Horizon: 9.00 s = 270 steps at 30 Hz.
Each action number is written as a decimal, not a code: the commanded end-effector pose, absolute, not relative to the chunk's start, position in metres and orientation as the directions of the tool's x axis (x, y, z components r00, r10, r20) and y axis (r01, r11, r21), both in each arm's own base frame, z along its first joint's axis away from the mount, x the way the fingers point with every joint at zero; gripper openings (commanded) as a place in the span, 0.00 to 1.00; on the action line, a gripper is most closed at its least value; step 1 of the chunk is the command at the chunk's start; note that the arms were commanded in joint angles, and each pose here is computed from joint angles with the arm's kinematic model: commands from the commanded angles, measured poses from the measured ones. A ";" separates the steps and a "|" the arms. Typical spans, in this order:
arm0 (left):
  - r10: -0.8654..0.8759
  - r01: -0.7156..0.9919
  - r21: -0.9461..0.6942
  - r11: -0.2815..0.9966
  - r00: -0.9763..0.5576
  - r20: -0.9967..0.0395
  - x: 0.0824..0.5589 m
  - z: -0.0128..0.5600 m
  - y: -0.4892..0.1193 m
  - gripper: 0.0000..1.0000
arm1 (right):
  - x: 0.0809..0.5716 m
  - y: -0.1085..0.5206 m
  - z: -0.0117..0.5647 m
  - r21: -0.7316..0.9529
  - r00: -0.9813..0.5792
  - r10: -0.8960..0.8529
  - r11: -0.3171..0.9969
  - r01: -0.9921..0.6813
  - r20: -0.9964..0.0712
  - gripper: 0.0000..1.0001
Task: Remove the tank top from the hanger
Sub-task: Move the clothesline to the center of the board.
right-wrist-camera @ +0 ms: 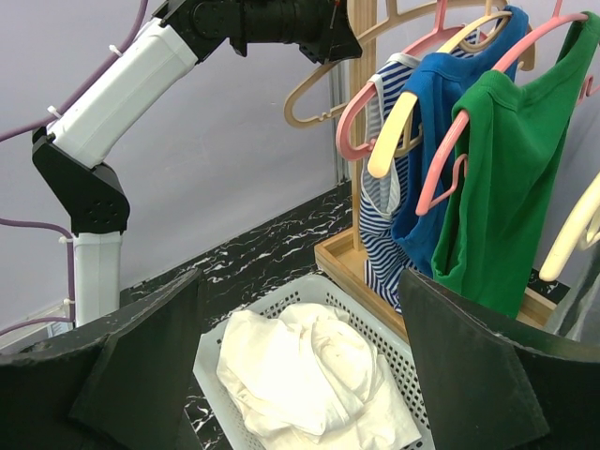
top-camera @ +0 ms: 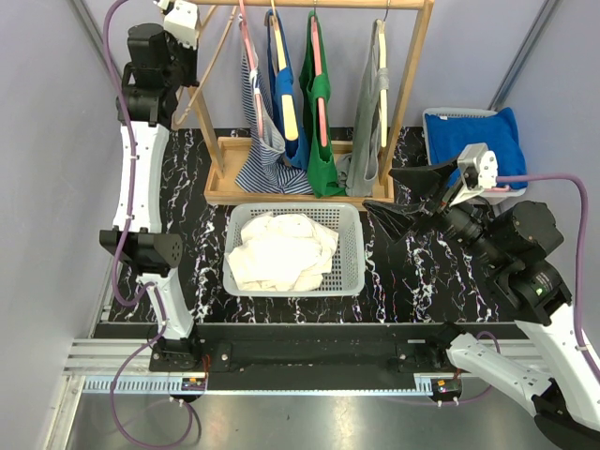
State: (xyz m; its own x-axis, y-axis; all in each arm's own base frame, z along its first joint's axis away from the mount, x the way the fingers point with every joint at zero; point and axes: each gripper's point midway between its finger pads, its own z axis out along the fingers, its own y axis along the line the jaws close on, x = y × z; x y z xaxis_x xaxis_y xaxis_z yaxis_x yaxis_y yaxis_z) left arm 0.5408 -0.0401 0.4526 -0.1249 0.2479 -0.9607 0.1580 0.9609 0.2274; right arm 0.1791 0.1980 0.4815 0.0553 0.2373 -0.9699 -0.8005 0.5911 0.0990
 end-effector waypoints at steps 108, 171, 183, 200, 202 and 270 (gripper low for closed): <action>-0.226 -0.001 -0.227 0.974 0.061 -0.972 0.482 0.264 0.011 0.99 | 0.298 0.141 0.413 0.151 0.006 0.157 0.959 -0.240 -0.988 1.00; -0.063 0.308 -0.069 0.949 -0.030 -0.998 0.500 0.230 -0.016 0.00 | 0.310 0.154 0.404 0.155 -0.029 0.153 0.956 -0.249 -0.988 1.00; -0.044 0.343 -0.079 0.936 -0.109 -0.993 0.487 0.211 -0.013 0.00 | 0.349 0.088 0.377 0.092 -0.033 0.094 0.994 0.066 -0.995 1.00; -0.049 0.358 -0.079 0.930 -0.092 -0.995 0.502 0.224 -0.012 0.00 | 0.500 0.094 0.288 0.217 -0.148 0.188 0.954 -0.207 -0.971 1.00; -0.050 0.356 -0.080 0.931 -0.093 -0.994 0.504 0.224 -0.011 0.00 | 0.512 0.093 0.274 0.194 -0.176 0.160 0.962 -0.194 -0.971 1.00; -0.053 0.389 -0.074 0.918 -0.066 -0.996 0.495 0.232 -0.017 0.00 | 0.550 0.104 0.272 0.236 -0.075 0.224 0.937 -0.258 -0.972 0.08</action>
State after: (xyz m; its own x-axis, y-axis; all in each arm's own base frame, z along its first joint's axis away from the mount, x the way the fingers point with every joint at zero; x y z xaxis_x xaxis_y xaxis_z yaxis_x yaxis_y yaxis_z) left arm 0.5018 -0.0004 0.2067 -0.1297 -0.0373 -0.9909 0.2939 0.9529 -0.0743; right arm 0.5745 0.1007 0.2493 -0.0773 0.1106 -0.9909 -0.2303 0.9650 0.1257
